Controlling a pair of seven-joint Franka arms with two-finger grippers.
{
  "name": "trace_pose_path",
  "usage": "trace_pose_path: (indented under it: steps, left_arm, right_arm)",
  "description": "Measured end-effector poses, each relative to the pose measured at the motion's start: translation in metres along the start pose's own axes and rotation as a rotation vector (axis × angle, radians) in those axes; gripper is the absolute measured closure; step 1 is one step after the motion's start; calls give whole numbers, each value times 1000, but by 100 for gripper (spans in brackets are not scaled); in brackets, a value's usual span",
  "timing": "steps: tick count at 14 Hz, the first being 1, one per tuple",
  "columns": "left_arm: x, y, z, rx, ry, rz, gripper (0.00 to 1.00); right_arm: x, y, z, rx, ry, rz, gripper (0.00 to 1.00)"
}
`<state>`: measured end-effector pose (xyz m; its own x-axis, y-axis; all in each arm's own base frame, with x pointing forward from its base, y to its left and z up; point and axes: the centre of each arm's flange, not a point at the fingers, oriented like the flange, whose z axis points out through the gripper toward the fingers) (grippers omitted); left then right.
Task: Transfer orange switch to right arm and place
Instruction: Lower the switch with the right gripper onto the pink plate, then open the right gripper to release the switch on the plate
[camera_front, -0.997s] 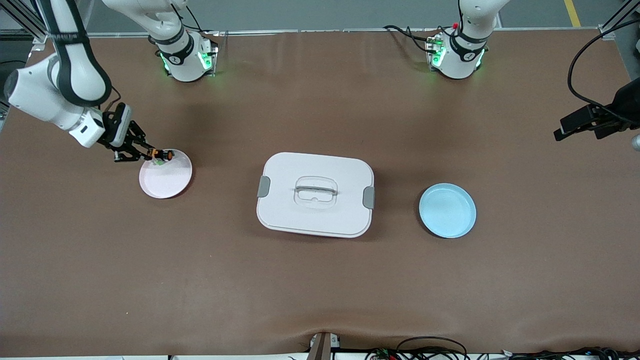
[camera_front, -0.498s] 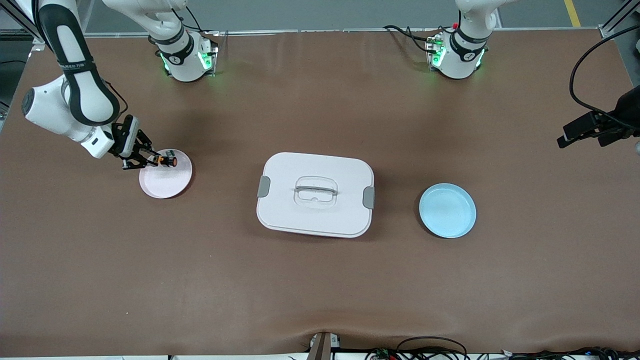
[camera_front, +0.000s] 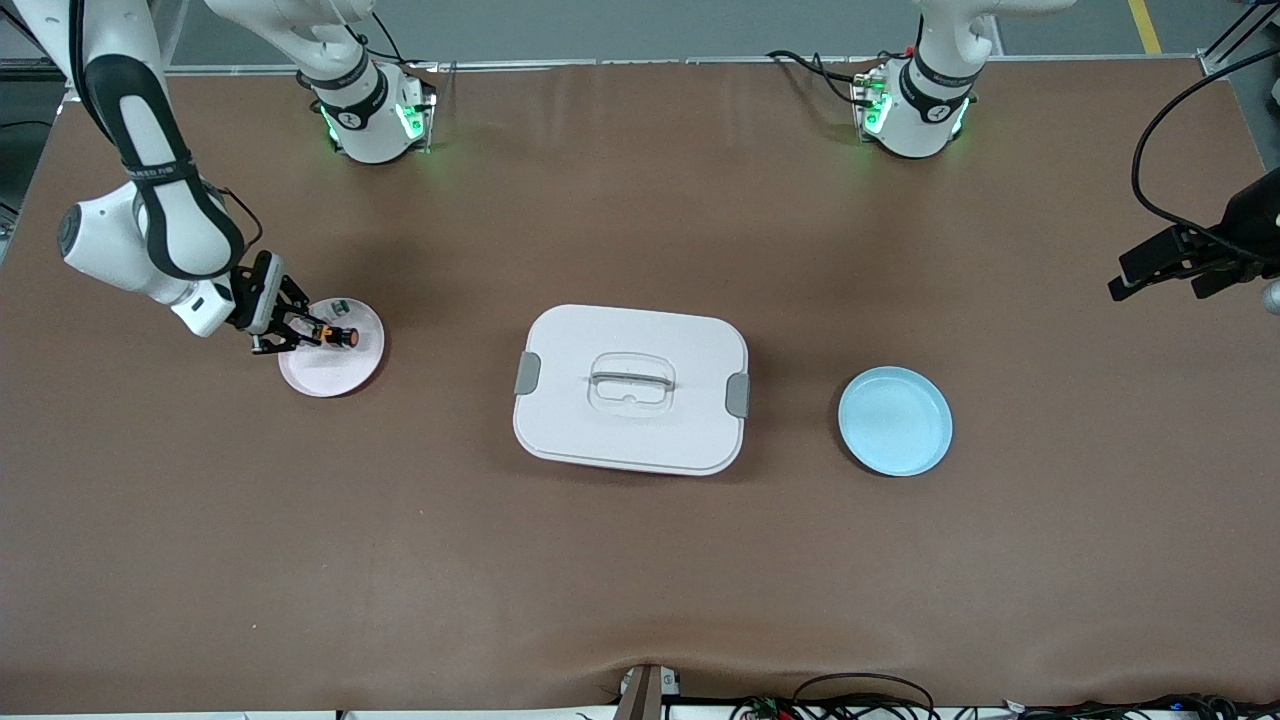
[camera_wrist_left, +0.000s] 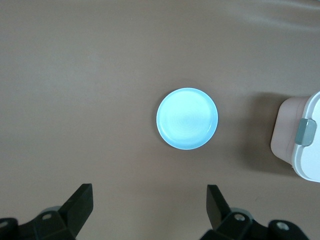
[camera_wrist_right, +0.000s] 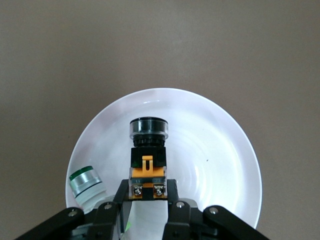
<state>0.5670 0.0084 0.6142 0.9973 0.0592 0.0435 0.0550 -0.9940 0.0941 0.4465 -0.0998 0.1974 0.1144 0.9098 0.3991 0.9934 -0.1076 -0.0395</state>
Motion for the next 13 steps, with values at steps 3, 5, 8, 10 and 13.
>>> trace_pose_path:
  steps: [3, 5, 8, 10, 13]
  left_arm:
    - [-2, 12, -6, -3, 16, 22, 0]
    - [-9, 28, -20, -2, 41, 53, 0]
    - [-21, 31, -41, -1, 72, 61, 0]
    - [-22, 28, -43, 0, 74, 56, 0]
    - [-21, 24, -39, 1, 67, 49, 0]
  right_arm:
    - [-5, 5, 7, 9, -4, 7, 67]
    - [-7, 8, 9, 9, -5, 10, 67]
    - [-12, 10, 8, 3, -3, 24, 62]
    - [-15, 10, 7, -1, -2, 32, 42]
    - [-14, 12, 5, -6, 0, 35, 12]
